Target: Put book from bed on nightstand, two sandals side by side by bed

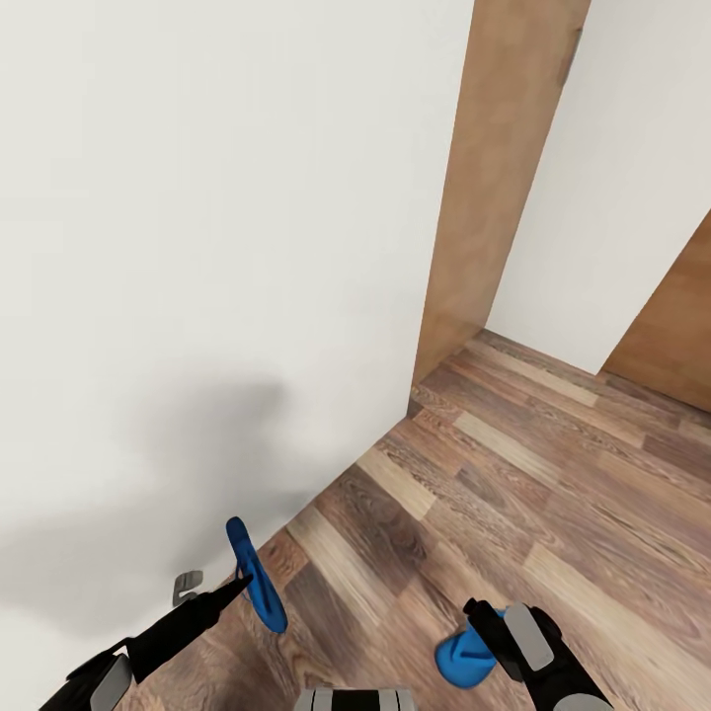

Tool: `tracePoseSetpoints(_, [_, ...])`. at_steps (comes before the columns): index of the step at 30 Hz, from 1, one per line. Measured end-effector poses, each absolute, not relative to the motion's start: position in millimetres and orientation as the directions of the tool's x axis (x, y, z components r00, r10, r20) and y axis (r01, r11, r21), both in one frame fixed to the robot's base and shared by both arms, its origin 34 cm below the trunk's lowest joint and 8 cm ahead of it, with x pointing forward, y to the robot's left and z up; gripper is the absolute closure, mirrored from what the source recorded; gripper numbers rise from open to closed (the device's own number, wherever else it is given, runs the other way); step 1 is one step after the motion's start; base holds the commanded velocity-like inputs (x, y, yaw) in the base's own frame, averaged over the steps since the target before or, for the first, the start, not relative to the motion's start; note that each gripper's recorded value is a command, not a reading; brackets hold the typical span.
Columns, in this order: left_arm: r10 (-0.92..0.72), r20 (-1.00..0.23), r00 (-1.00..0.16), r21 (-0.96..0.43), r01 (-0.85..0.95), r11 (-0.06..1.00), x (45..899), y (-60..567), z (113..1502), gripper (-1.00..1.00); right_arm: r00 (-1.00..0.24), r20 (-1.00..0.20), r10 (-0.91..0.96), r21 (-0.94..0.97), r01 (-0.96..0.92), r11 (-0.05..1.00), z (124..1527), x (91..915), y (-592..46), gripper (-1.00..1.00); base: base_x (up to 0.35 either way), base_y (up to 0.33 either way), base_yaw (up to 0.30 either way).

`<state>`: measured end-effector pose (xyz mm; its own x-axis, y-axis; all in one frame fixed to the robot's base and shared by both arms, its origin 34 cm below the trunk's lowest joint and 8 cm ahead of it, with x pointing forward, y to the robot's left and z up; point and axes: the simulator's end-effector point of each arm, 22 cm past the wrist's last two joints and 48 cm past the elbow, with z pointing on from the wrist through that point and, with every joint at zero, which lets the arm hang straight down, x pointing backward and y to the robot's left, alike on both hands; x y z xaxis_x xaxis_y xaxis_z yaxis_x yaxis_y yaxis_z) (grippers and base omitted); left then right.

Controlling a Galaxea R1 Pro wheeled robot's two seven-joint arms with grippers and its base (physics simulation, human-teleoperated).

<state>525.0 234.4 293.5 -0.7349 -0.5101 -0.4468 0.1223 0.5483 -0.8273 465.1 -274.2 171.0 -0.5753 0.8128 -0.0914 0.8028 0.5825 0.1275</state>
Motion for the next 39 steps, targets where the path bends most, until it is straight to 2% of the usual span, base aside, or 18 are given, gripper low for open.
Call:
tracePoseSetpoints(19, [-0.511, -0.445, -0.736, -0.828, 0.120, 0.548, 524.9, 233.6, 292.9, 1.00, -0.575, -0.090, 0.813, 0.127, 0.803, 0.582, 170.7, 465.0, -274.2, -1.00, 0.019, -0.006, 0.000])
tracePoseSetpoints(39, [-0.510, -0.383, -0.770, -0.835, 0.052, 0.548, 506.2, 233.5, 255.3, 1.00, -0.580, -0.041, 0.813, 0.061, 0.811, 0.582, 138.0, 435.5, -273.5, -1.00, 0.000, 0.000, 0.000])
